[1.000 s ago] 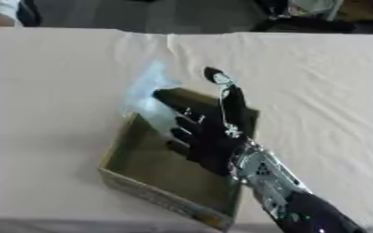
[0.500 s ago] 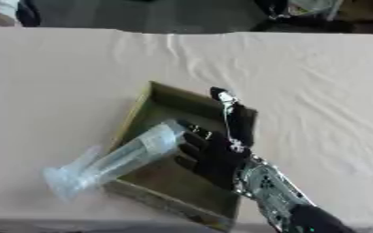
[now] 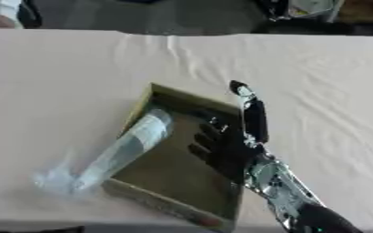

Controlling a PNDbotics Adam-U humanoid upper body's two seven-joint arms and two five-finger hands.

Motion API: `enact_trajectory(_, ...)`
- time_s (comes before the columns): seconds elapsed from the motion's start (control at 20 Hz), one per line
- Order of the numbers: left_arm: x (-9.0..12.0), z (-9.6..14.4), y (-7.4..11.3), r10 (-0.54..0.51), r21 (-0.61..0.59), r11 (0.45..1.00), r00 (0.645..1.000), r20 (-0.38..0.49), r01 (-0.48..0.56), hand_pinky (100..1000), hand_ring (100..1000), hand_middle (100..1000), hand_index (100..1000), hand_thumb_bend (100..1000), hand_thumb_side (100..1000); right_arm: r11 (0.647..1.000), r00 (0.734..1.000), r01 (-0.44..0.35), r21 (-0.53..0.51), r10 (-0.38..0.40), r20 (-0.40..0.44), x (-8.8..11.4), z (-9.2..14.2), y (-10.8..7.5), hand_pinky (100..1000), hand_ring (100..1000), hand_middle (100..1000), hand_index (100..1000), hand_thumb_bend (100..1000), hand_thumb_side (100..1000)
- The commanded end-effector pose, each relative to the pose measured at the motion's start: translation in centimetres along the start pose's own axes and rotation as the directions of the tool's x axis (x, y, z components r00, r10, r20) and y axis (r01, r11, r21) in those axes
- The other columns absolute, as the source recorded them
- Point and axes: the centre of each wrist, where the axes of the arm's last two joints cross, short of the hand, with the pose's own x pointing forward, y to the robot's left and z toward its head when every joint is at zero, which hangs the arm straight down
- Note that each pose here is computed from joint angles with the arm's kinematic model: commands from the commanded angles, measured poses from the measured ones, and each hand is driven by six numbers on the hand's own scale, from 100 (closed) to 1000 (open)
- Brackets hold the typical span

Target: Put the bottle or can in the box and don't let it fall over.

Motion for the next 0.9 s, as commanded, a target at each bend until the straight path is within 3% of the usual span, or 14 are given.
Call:
enact_trajectory(0.05,0.4,-0.2,0.2,-0.01,-0.009,1.0,1.0,0.014,0.01,923,924,804,819,556,713,0.996,0.989,-0.073,0.057,0.065,0.129,3.0,0.3,1.1,100,100,145,974,288,1000)
enact_trajectory(0.15,0.3,-0.1,0.4,-0.013,-0.006,1.0,1.0,0.012,0.013,923,924,804,819,556,712,0.988,0.969,-0.124,0.097,0.099,0.228,5.1,0.3,2.0,100,106,206,971,252,1000)
enact_trajectory(0.2,0.3,-0.1,0.5,-0.016,-0.002,1.0,1.0,0.011,0.016,923,924,804,819,556,712,0.982,0.954,-0.151,0.115,0.115,0.275,6.1,0.4,2.5,100,279,364,956,204,925)
enact_trajectory(0.25,0.2,-0.1,0.6,-0.02,0.004,1.0,1.0,0.011,0.02,923,924,804,819,556,712,0.975,0.937,-0.182,0.131,0.131,0.324,7.2,0.5,3.0,106,366,439,958,210,868)
enact_trajectory(0.35,0.3,0.0,0.8,-0.025,0.016,1.0,1.0,0.014,0.025,923,925,804,819,557,712,0.956,0.893,-0.241,0.166,0.152,0.424,9.3,0.8,4.1,290,469,523,959,219,825)
enact_trajectory(0.4,0.3,0.0,0.9,-0.027,0.021,0.999,0.999,0.017,0.027,923,925,805,819,557,712,0.945,0.868,-0.269,0.184,0.155,0.473,10.2,1.0,4.7,607,586,637,948,237,774)
enact_trajectory(0.5,0.4,-0.1,1.0,-0.03,0.029,0.999,0.999,0.024,0.029,922,925,804,819,556,712,0.929,0.809,-0.313,0.197,0.152,0.568,12.2,1.5,6.1,797,711,745,927,237,757)
enact_trajectory(0.6,0.5,-0.2,1.0,-0.03,0.032,0.999,0.999,0.03,0.029,922,925,804,819,556,712,0.926,0.746,-0.333,0.176,0.144,0.65,13.8,2.2,6.7,912,792,812,926,203,760)
enact_trajectory(0.7,0.5,-0.2,0.9,-0.029,0.032,0.999,0.999,0.03,0.028,922,925,804,819,554,713,0.926,0.681,-0.347,0.146,0.142,0.718,15.2,3.0,6.5,1000,889,894,933,189,748)
enact_trajectory(0.9,0.5,-0.2,0.8,-0.029,0.031,0.999,0.999,0.028,0.028,923,926,805,819,555,714,0.922,0.561,-0.375,0.097,0.142,0.816,17.0,4.5,5.2,1000,1000,1000,946,168,721)
